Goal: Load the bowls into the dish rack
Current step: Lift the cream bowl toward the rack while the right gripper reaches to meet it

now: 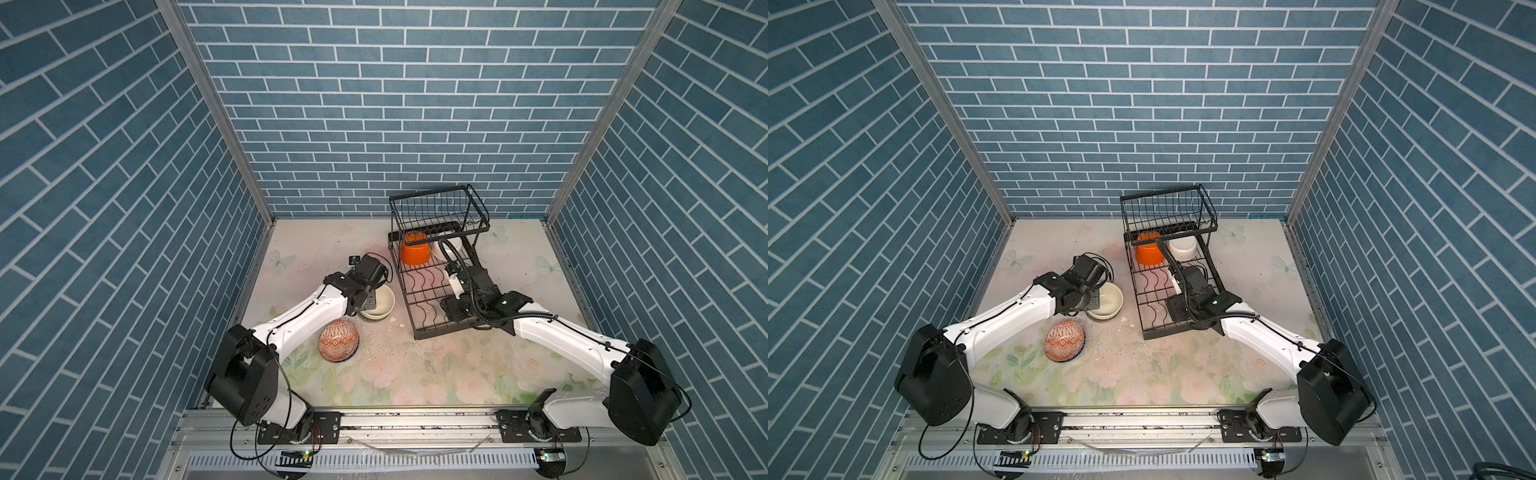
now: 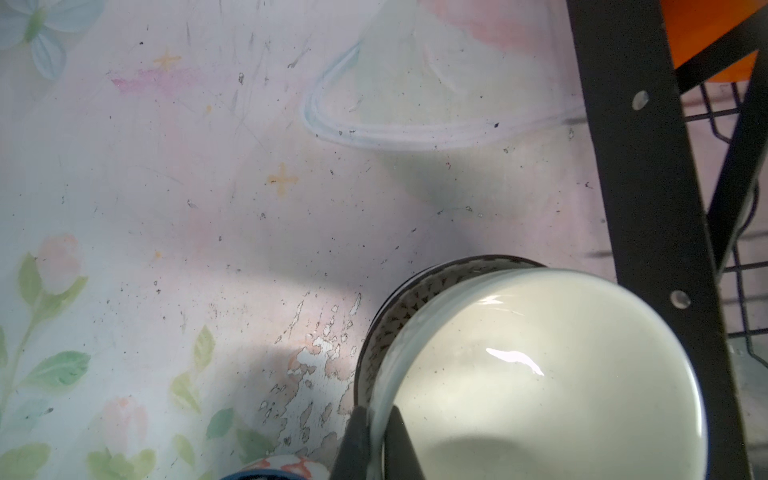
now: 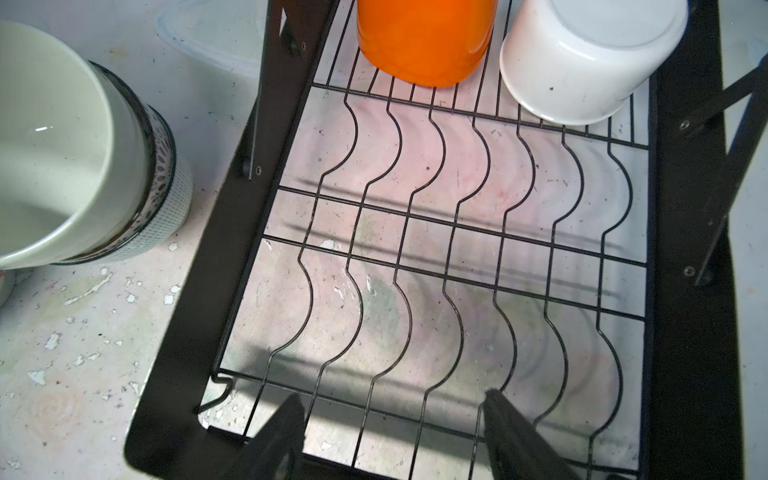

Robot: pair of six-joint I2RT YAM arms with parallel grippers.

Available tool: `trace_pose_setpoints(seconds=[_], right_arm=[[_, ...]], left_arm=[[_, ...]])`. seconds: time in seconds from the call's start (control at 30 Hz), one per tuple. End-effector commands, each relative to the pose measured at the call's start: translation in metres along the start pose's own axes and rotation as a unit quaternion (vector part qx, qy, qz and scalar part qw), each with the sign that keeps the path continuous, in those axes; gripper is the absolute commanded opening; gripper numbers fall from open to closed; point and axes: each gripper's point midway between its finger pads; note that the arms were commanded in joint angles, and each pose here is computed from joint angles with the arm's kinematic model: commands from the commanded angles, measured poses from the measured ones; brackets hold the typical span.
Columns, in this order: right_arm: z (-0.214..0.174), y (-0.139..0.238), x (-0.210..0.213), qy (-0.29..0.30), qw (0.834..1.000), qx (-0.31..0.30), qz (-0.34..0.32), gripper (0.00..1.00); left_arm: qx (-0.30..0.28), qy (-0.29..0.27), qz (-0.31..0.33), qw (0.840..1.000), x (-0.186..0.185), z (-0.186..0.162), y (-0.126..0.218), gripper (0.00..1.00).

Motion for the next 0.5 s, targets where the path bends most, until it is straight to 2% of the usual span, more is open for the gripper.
trace_pose_setpoints(seconds=[0.0,0.23,0.47], right_arm=[[0.017,0.005,0.005,-0.007,1.000,-0.012,0.008,0.69],[0.030,0.015,0.012,-0.010,0.999,-0.017,0.026,0.69],[0.043,0.032,0.030,-0.017,0.997,-0.013,0.075,0.66]], left_arm=[[-0.029,0.002,-0.022,0.999,-0.006,0.012,0.011,0.00],[-0.047,0.008,-0.054,0.997,-0.012,0.018,0.020,0.00],[-0.058,0.001,-0.081,0.995,-0.018,0.018,0.026,0.00]])
Point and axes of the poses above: each gripper's point midway between its finger pads, its own y axis back along the fingers, its own x axis along the line the jaws close on, z = x × y, and after that the axes turned 1 degree about -y, right-handed
